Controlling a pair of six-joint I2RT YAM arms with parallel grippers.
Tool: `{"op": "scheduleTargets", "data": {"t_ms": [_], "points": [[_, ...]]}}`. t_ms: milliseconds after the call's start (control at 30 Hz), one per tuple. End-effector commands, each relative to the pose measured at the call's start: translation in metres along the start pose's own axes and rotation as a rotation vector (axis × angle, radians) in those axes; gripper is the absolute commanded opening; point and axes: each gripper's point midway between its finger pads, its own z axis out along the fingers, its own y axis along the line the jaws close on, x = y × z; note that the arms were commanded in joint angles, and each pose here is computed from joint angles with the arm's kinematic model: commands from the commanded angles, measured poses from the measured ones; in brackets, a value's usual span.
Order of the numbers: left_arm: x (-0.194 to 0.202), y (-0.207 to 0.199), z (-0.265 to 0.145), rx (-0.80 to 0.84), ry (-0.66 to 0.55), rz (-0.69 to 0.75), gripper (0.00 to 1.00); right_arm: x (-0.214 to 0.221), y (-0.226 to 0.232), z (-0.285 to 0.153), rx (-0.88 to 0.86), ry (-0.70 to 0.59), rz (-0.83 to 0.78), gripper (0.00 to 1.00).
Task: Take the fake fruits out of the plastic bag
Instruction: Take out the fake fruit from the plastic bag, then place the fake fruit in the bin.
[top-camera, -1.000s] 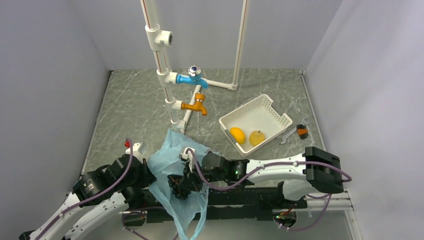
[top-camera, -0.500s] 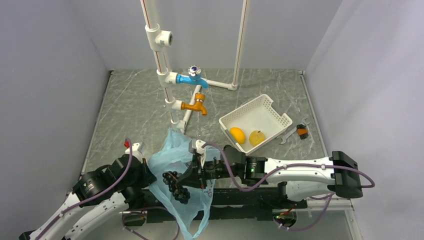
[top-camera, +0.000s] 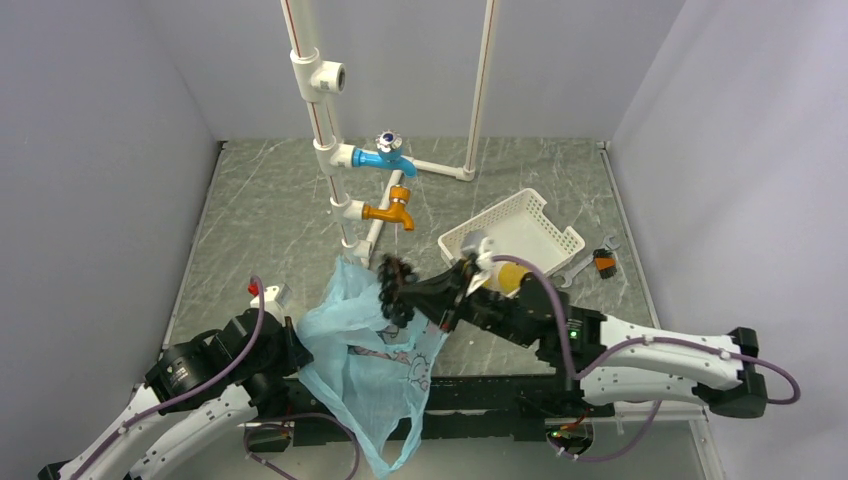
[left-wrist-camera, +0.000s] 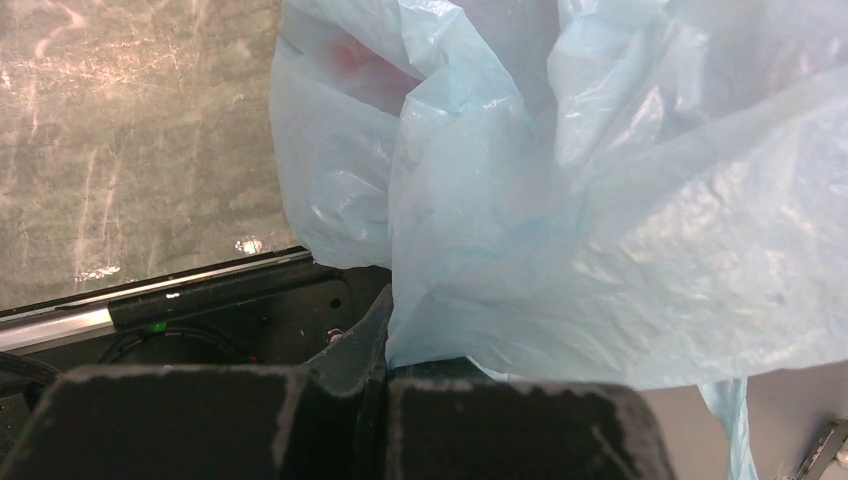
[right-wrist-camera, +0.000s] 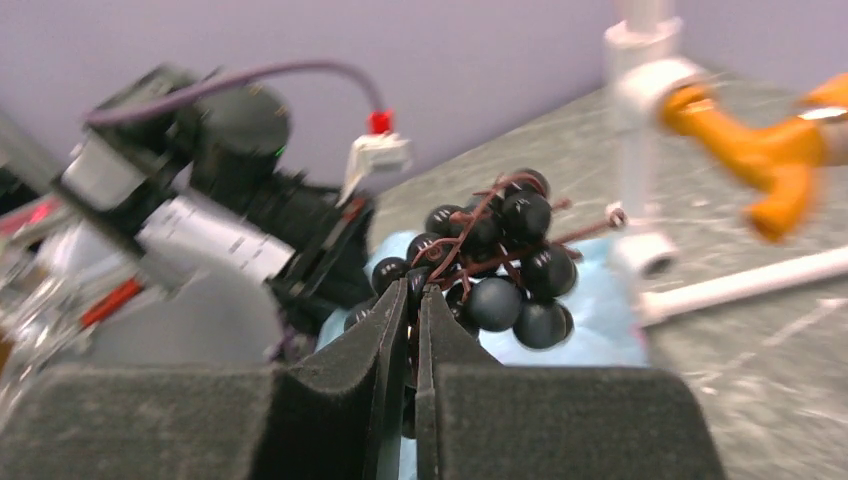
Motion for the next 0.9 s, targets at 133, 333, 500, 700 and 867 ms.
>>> {"op": "scheduleTargets", "data": {"t_ms": [133,333,500,700,867], "points": [[-0.002,0.0,0.0,-0.002,-0.013,-0.01,0.0,-0.047,-0.111,-0.059,0.552,-0.2,0.0,0.0],[-0.002,0.0,0.001,-0.006,-0.01,-0.008,0.0,-0.026,-0.181,-0.107,0.89,-0.243,0.064,0.0],[-0.002,0.001,0.001,-0.016,-0.003,-0.009,0.0,0.014,-0.228,-0.122,1.065,-0.16,0.119,0.0],[-0.002,0.001,0.001,-0.015,-0.004,-0.01,0.0,0.054,-0.282,-0.124,1.147,-0.032,0.265,0.0],[-0.002,0.0,0.001,-0.007,-0.01,-0.01,0.0,0.07,-0.314,-0.135,1.222,-0.001,0.392,0.0]]}}
